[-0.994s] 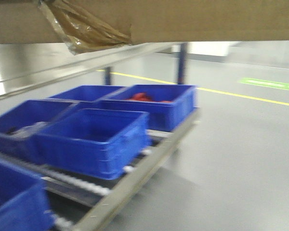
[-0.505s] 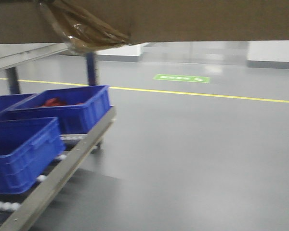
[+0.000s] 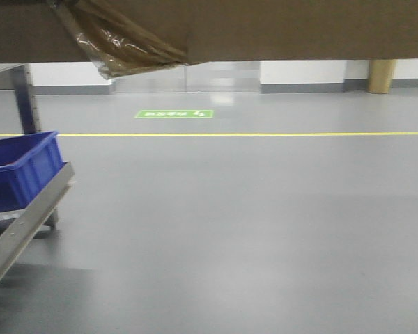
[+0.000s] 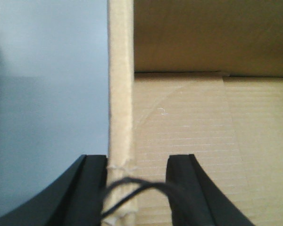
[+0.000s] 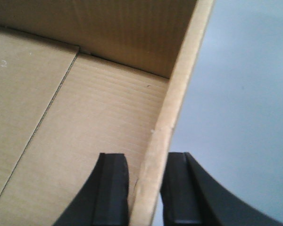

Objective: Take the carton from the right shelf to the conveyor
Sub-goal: 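Hold the carton with both grippers while the base turns away, then carry the carton with both grippers over the grey conveyor belt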

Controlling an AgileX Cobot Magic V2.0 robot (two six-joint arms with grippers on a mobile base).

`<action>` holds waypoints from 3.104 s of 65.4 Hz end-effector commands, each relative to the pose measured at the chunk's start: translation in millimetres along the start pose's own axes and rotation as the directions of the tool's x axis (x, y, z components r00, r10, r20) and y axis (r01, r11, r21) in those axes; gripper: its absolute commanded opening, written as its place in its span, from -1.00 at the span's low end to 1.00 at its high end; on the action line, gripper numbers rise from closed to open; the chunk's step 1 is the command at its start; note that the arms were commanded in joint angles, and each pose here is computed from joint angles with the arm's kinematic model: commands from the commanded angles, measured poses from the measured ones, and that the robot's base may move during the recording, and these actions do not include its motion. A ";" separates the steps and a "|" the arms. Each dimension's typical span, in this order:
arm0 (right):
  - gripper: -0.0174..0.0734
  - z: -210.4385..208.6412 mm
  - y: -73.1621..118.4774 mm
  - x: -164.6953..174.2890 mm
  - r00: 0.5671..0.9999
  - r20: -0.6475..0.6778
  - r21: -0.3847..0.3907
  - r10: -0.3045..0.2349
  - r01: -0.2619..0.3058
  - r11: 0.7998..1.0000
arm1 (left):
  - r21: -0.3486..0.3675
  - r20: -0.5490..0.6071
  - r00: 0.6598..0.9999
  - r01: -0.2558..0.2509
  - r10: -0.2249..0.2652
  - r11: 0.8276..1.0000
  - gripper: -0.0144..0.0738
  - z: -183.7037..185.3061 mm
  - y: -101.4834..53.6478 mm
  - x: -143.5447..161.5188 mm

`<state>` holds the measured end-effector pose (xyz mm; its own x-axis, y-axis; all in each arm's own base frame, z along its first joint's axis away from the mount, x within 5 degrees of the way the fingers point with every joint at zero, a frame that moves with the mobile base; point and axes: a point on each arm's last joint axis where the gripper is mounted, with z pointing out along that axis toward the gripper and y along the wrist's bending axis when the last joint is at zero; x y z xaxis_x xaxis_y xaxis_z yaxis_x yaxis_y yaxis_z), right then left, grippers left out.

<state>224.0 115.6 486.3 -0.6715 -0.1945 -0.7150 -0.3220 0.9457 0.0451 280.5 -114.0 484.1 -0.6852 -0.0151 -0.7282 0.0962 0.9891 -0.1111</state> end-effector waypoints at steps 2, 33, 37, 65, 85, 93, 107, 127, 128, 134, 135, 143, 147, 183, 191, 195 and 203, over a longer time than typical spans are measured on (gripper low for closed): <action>-0.75 -3.4 3.0 -5.4 0.997 0.073 -0.039 -0.016 0.019 0.999 | 0.063 0.034 0.999 -0.021 0.019 0.998 -0.71 -6.4 -7.8 -1.1; -0.75 -3.4 3.0 -5.4 0.997 0.073 -0.039 -0.016 0.019 0.999 | 0.063 0.034 0.999 -0.021 0.019 0.998 -0.71 -6.4 -7.8 -1.1; -0.75 -3.4 3.0 -5.4 0.997 0.073 -0.039 -0.016 0.019 0.999 | 0.063 0.034 0.999 -0.021 0.019 0.998 -0.71 -6.4 -7.8 -1.1; -0.75 -3.4 3.0 -5.4 0.997 0.073 -0.039 -0.016 0.019 0.999 | 0.063 0.034 0.999 -0.021 0.019 0.998 -0.71 -6.4 -7.8 -1.1; -0.75 -3.4 3.0 -5.4 0.997 0.073 -0.039 -0.016 0.019 0.999 | 0.064 0.034 0.999 -0.020 0.018 0.998 -0.71 -6.4 -7.9 -1.1; -0.75 -3.4 3.0 -5.4 0.997 0.073 -0.039 -0.016 0.019 0.999 | 0.064 0.034 0.999 -0.020 0.018 0.998 -0.71 -6.4 -7.9 -1.1; -0.75 -3.4 3.0 -5.4 0.997 0.073 -0.039 -0.016 0.019 0.999 | 0.068 0.051 0.999 -0.021 0.018 0.997 -0.71 -6.5 -8.3 -2.6; -0.75 -3.4 3.0 -5.4 0.997 0.073 -0.039 -0.016 0.019 0.999 | 0.070 0.057 0.998 -0.021 0.017 0.997 -0.71 -6.6 -8.5 -3.1; -0.75 -3.4 3.0 -5.4 0.997 0.073 -0.039 -0.016 0.019 0.999 | 0.070 0.057 0.998 -0.021 0.017 0.997 -0.71 -6.6 -8.5 -3.1; -0.75 -3.4 3.0 -5.4 0.997 0.073 -0.039 -0.016 0.019 0.999 | 0.072 0.061 0.998 -0.021 0.017 0.997 -0.71 -6.6 -8.7 -3.5; -0.75 -3.4 3.0 -5.4 0.997 0.073 -0.039 -0.016 0.019 0.999 | 0.072 0.061 0.998 -0.021 0.017 0.997 -0.71 -6.6 -8.7 -3.5; -0.75 -3.4 3.0 -5.4 0.997 0.073 -0.039 -0.016 0.019 0.999 | 0.071 0.068 0.998 -0.022 0.018 0.997 -0.71 -6.6 -8.6 -4.1; -0.75 -3.4 3.0 -5.4 0.997 0.073 -0.039 -0.016 0.019 0.999 | 0.068 0.073 0.997 -0.024 0.019 0.997 -0.71 -6.6 -8.4 -4.6; -0.75 -3.4 3.0 -5.4 0.997 0.073 -0.039 -0.016 0.019 0.999 | -0.011 0.108 0.993 -0.051 0.052 0.999 -0.71 -6.7 -1.5 -7.9; -0.75 -3.5 3.2 -6.6 0.996 0.086 -0.041 -0.015 0.019 0.999 | -0.058 0.123 0.990 -0.065 0.071 0.996 -0.71 -7.0 2.8 -9.8; -0.75 -3.7 3.5 -8.5 0.994 0.108 -0.044 -0.014 0.019 0.999 | -0.094 0.134 0.987 -0.075 0.087 0.993 -0.71 -7.3 5.8 -11.1; -0.75 -4.2 4.2 -12.2 0.989 0.149 -0.051 -0.012 0.020 0.998 | -0.146 0.149 0.983 -0.089 0.111 0.985 -0.71 -8.1 10.1 -13.0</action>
<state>230.1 120.3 489.0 -0.6231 -0.1725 -0.7629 -0.3371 0.9393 0.0630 285.9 -104.3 489.3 -0.6191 0.0259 -0.7849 0.0424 0.9991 -0.0004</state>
